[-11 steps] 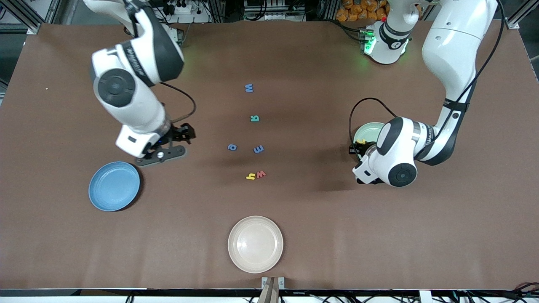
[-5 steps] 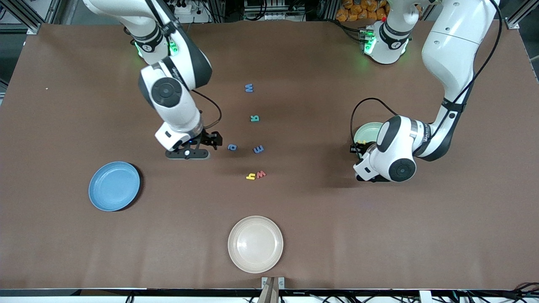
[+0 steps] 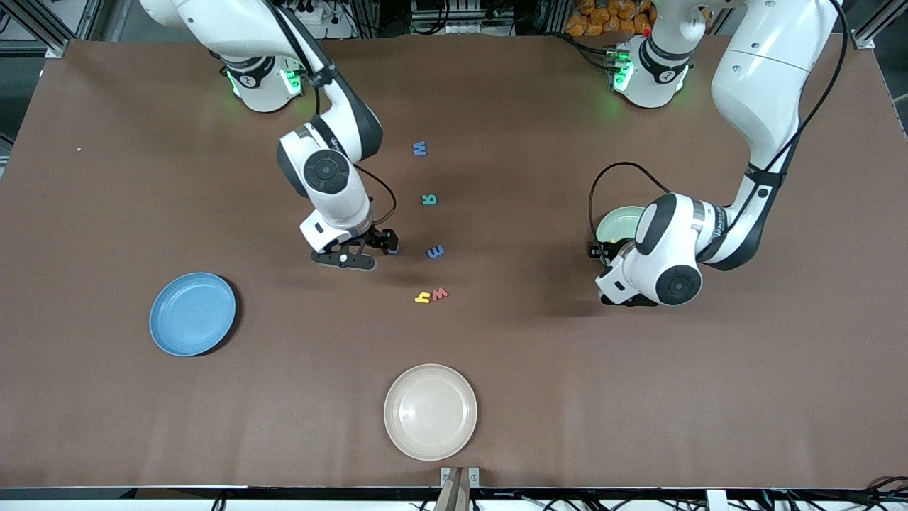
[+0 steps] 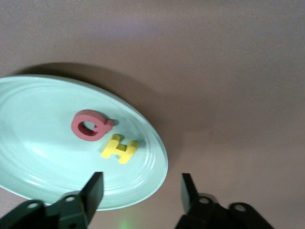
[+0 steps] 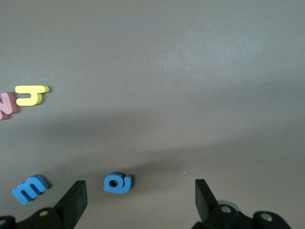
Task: Sort upper and lower case letters into plates
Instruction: 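Release the H onto the green plate while the right gripper reaches the blue a, then grasp the blue a with the right gripper while the left gripper returns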
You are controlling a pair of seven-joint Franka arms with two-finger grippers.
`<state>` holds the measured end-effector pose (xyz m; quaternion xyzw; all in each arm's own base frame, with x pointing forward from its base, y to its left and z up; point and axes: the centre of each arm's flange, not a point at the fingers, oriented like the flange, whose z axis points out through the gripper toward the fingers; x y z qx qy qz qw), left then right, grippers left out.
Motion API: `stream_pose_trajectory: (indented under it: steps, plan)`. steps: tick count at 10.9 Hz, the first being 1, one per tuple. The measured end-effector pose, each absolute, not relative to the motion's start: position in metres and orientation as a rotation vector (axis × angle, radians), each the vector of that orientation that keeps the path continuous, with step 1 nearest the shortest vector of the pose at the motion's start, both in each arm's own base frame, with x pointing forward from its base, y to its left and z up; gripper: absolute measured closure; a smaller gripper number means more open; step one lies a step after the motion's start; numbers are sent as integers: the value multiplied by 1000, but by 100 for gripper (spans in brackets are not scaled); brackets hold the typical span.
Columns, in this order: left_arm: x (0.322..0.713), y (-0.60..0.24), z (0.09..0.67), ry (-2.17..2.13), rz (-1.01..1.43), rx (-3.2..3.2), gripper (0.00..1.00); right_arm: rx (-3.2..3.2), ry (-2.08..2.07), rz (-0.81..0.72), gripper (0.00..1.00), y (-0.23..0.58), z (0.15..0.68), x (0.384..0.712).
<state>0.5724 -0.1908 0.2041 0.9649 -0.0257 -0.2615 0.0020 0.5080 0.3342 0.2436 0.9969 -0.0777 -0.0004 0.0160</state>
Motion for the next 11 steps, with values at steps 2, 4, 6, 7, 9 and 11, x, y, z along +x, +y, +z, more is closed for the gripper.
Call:
stream_pose_trajectory:
  steps: [2,4,6,7,9,11]
  plan:
    - [573,-193,205,-83,-810,3026,0,3097,-258,-8,0,341,215,503]
    - [575,-206,210,3,-782,2952,0,3084,-250,-34,0,345,190,496]
    - [576,-242,216,138,-715,2926,0,3085,-285,-27,0,351,187,493]
    - [572,-269,216,232,-689,2940,0,3092,-314,-12,0,356,188,491]
    - [565,-329,216,415,-643,2953,0,3094,-369,-7,0,363,188,487]
    - [564,-371,220,547,-599,2940,0,3094,-407,-3,0,364,183,486]
